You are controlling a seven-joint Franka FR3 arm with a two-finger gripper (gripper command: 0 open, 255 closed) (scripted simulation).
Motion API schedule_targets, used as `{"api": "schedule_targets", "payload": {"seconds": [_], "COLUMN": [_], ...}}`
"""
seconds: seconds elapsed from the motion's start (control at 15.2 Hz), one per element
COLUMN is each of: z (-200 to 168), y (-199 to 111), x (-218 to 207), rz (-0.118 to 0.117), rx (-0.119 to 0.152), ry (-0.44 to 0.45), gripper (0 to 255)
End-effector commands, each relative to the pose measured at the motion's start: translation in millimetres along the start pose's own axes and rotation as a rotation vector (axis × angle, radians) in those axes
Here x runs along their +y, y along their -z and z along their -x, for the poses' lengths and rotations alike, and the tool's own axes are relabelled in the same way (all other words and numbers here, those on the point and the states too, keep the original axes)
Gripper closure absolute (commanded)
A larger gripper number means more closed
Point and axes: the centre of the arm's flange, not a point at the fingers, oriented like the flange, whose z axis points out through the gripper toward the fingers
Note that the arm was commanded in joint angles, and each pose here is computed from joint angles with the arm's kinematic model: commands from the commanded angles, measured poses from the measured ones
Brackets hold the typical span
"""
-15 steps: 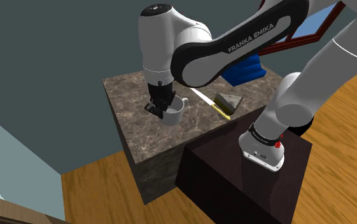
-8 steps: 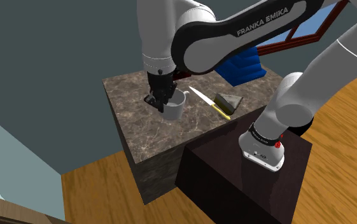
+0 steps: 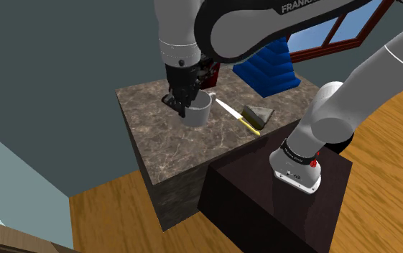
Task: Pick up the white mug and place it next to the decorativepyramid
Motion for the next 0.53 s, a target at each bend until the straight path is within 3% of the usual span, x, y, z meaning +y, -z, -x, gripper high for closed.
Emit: {"api": "schedule_targets", "payload": {"seconds": [0.0, 0.46], "z": [0.8, 2.5], "y": [10.0, 46.9], "x": [0.6, 2.4], "rz": [0.000, 0.000], "rx": [0.000, 0.000], "ry": [0.000, 0.000], "gripper": [255, 255]}}
